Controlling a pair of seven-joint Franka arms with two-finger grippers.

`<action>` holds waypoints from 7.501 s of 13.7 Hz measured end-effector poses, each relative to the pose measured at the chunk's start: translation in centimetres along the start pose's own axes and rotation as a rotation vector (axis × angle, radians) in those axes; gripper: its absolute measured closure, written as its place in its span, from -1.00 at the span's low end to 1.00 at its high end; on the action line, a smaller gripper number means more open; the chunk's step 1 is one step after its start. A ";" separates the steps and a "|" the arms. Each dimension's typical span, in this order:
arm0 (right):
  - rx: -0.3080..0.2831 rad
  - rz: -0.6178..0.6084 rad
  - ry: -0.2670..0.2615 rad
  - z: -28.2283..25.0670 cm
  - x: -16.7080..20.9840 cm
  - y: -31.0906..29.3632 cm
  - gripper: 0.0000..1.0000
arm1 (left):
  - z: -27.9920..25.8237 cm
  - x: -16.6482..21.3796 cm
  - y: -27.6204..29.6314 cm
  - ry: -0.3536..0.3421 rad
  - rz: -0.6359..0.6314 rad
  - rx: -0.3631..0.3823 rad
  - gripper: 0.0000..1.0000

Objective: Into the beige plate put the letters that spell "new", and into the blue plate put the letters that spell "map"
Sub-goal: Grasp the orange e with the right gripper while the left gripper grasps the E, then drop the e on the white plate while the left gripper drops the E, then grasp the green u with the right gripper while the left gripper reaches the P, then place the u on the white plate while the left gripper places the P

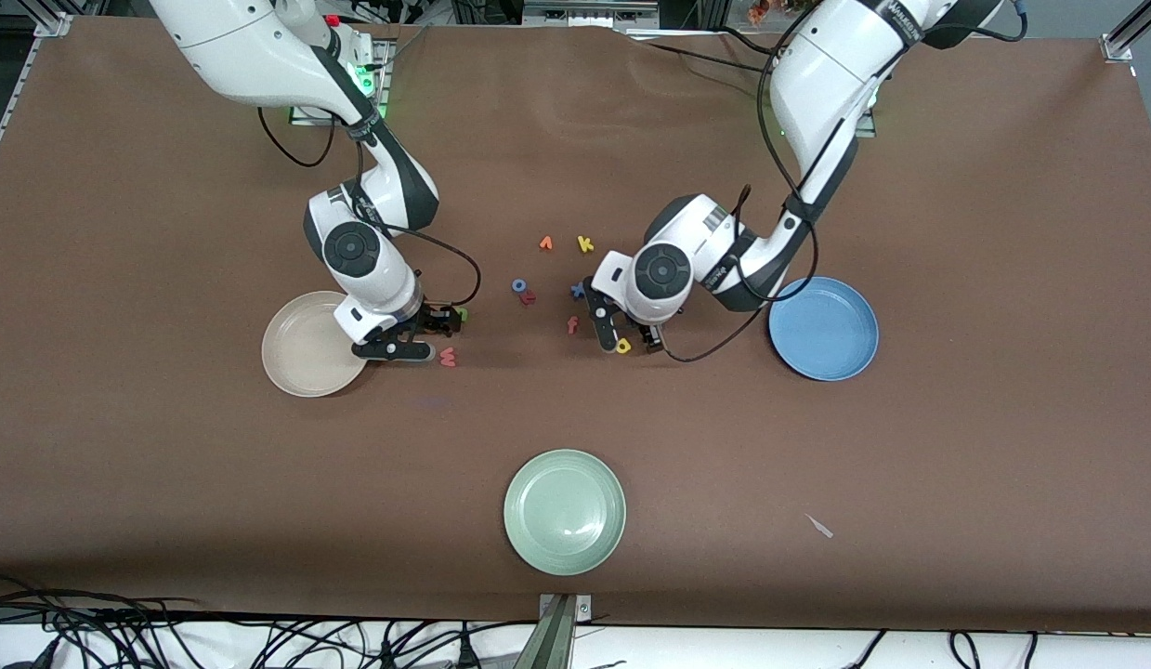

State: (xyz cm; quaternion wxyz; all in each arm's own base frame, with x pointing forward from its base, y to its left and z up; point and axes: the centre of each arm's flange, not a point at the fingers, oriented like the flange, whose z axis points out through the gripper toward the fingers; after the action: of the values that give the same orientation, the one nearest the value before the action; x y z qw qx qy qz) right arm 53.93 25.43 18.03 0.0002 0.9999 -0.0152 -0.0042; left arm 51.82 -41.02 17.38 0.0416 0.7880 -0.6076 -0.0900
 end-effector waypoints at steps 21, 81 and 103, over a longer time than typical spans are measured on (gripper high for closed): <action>-0.018 -0.040 -0.008 -1.2 -0.3 -0.1 0.44 | -1.2 -0.4 -0.3 -0.083 0.105 0.125 0.45; -0.106 -0.311 -0.055 -7.3 0.7 13.1 0.47 | -5.6 -13.9 -1.8 -0.140 -0.795 0.111 0.43; 0.036 -0.210 0.057 -1.3 2.1 -3.5 -0.34 | -6.1 -27.9 -11.2 -0.081 -0.808 -0.112 -1.00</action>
State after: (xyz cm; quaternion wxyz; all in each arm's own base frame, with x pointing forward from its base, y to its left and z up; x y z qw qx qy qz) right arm 56.18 28.82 19.27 -0.0177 0.9955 0.0896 0.0243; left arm 56.80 -11.45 23.96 0.0218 0.9556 -0.2446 -0.1628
